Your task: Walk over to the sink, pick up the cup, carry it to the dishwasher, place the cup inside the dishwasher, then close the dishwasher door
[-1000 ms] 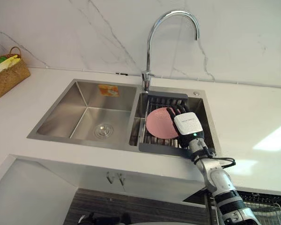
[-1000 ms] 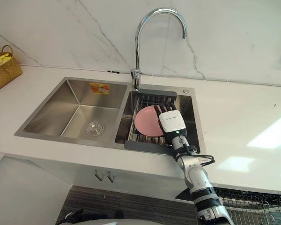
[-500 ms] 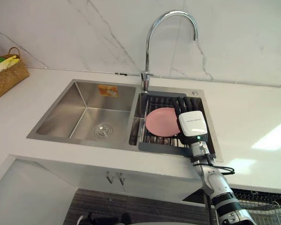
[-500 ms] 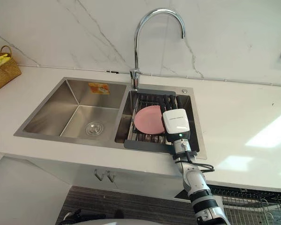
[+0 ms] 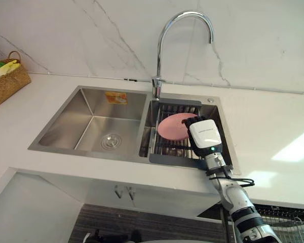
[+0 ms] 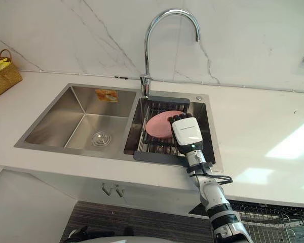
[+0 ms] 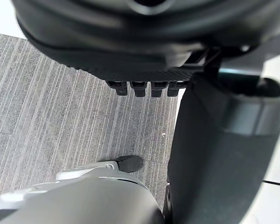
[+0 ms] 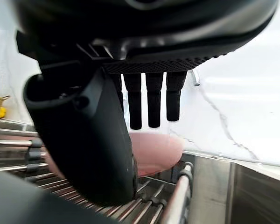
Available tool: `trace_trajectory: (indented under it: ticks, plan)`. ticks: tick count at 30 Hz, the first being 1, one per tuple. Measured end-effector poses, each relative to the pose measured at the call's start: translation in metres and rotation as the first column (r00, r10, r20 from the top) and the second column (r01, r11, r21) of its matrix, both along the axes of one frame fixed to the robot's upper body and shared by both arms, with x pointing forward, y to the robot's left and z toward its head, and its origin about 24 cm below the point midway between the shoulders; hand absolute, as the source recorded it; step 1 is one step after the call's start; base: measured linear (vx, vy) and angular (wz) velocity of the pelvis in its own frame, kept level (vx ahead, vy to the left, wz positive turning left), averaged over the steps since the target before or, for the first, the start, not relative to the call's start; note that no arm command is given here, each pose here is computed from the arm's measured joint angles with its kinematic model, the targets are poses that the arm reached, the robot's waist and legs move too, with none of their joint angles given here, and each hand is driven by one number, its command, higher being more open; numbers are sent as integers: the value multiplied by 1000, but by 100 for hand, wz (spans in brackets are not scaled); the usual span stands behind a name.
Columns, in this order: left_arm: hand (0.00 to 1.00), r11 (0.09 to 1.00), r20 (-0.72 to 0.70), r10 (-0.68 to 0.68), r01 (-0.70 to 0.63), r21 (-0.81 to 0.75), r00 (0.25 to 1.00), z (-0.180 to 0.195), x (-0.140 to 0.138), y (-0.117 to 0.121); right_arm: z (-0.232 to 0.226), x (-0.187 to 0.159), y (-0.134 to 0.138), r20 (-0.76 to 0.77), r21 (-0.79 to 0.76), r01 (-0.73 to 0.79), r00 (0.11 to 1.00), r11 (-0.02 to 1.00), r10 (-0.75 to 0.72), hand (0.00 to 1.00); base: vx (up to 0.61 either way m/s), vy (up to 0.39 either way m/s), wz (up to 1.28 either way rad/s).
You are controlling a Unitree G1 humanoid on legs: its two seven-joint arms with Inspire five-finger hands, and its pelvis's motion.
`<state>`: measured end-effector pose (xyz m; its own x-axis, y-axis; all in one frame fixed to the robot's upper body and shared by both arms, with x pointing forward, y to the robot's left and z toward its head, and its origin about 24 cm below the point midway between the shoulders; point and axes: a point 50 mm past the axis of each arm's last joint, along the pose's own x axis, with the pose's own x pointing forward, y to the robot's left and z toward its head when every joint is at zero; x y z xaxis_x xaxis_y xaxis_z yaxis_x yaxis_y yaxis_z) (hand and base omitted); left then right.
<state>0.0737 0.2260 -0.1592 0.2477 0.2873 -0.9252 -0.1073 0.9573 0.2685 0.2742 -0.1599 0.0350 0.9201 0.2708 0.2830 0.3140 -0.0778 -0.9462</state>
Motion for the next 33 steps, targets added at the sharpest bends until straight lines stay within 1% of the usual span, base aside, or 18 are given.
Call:
trace_trajectory:
  ticks: [4,7,12,20,24,29,33]
  plan:
    - [100,1000,1,0,0,2,1000,0,0,1,0,1,3,-38,-34,-86,996,996,84,0,0,0,0]
    - [100,1000,4,2,-2,6,1000,1,1,4,-1,1,8,-55,-28,-128,990,991,127,0,0,0,-2]
    - [100,1000,5,1,-1,5,1000,1,2,3,-1,2,7,-94,28,-117,989,993,119,0,0,0,-5]
    - [100,1000,7,7,-7,4,1000,1,2,4,1,3,5,-124,65,-109,985,992,116,0,0,0,0]
    - [100,1000,9,21,-21,1,1000,1,1,3,6,3,5,-133,87,-129,981,988,139,0,3,-3,-2]
    - [100,1000,21,20,-19,-6,1000,1,3,0,38,2,13,-27,137,-207,977,969,212,0,0,0,0]
    - [100,1000,24,19,-19,-6,1000,0,3,-1,59,1,10,60,150,-225,974,963,219,0,0,0,0]
